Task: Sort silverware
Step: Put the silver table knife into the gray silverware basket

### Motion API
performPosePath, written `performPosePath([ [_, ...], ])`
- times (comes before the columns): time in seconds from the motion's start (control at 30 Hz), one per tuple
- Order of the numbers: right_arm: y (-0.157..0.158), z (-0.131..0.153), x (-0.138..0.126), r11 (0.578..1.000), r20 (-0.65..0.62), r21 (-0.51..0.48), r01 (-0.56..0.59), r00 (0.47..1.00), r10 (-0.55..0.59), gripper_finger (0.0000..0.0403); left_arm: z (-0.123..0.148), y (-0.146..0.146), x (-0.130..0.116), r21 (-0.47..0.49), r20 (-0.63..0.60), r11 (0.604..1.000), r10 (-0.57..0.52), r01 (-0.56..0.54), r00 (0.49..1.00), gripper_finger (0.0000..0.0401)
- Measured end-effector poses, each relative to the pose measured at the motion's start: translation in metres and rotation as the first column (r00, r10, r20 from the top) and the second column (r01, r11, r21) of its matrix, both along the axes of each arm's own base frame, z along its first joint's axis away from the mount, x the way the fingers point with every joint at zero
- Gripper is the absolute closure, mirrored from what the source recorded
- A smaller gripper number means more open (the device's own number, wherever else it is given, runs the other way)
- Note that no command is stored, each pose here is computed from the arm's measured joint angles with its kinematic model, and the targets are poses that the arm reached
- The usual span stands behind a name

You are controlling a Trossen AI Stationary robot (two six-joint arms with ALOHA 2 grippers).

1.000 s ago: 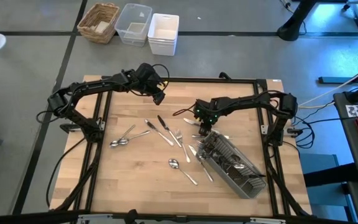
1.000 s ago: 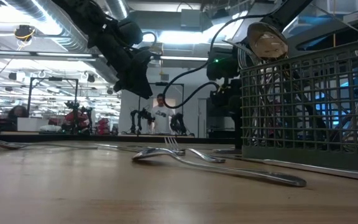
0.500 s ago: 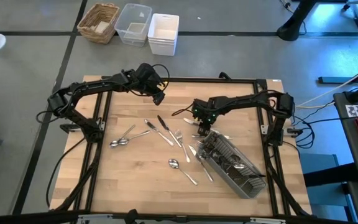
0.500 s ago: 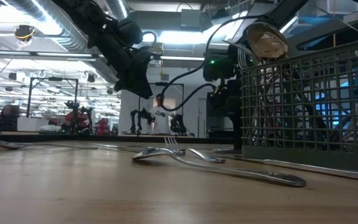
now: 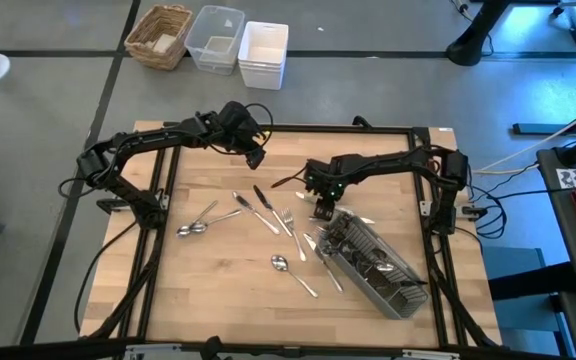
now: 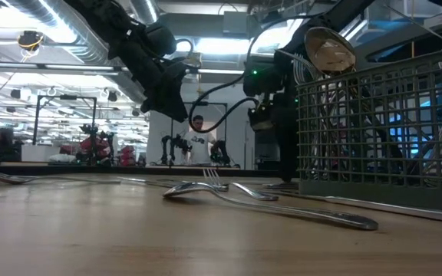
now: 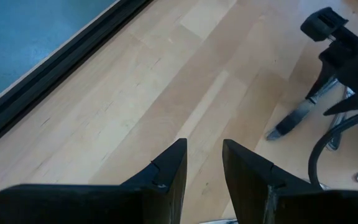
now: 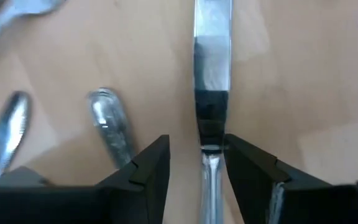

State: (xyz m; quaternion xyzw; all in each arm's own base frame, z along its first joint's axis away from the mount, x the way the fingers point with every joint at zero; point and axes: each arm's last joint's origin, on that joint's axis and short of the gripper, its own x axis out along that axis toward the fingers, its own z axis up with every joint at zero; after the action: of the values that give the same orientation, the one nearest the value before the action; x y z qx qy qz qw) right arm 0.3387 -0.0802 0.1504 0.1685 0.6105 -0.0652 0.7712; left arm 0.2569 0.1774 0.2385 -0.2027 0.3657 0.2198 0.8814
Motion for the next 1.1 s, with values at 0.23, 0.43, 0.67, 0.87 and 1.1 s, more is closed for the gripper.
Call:
performPosePath([
  [0.23,0.000,-0.001,-0.005,0.997,-0.070,-0.080,0.010,0.997,-0.016,0.0249,0.000,0.000,0.000,0.004,-0.001,1.000,-0.005,0.005,1.000,0.0306],
  [0.43,0.000,-0.004,-0.006,0.997,-0.078,-0.081,0.010,0.997,-0.017,0.0249,0.000,0.000,0.000,0.014,-0.006,1.000,-0.016,0.016,1.000,0.0306],
  [0.67,0.001,-0.011,-0.011,0.996,-0.078,-0.084,0.011,0.997,-0.018,0.0250,0.000,0.000,0.000,0.014,-0.005,1.000,-0.016,0.016,1.000,0.0306],
  [0.87,0.000,-0.012,-0.009,0.995,-0.058,-0.094,0.017,0.998,-0.023,0.0304,0.000,0.000,0.000,0.014,-0.005,1.000,-0.016,0.016,1.000,0.0306],
  [1.1,0.000,-0.011,-0.006,0.996,-0.023,-0.084,0.016,1.000,-0.018,0.0396,0.000,0.000,0.000,0.015,-0.004,1.000,-0.016,0.016,1.000,0.0306],
])
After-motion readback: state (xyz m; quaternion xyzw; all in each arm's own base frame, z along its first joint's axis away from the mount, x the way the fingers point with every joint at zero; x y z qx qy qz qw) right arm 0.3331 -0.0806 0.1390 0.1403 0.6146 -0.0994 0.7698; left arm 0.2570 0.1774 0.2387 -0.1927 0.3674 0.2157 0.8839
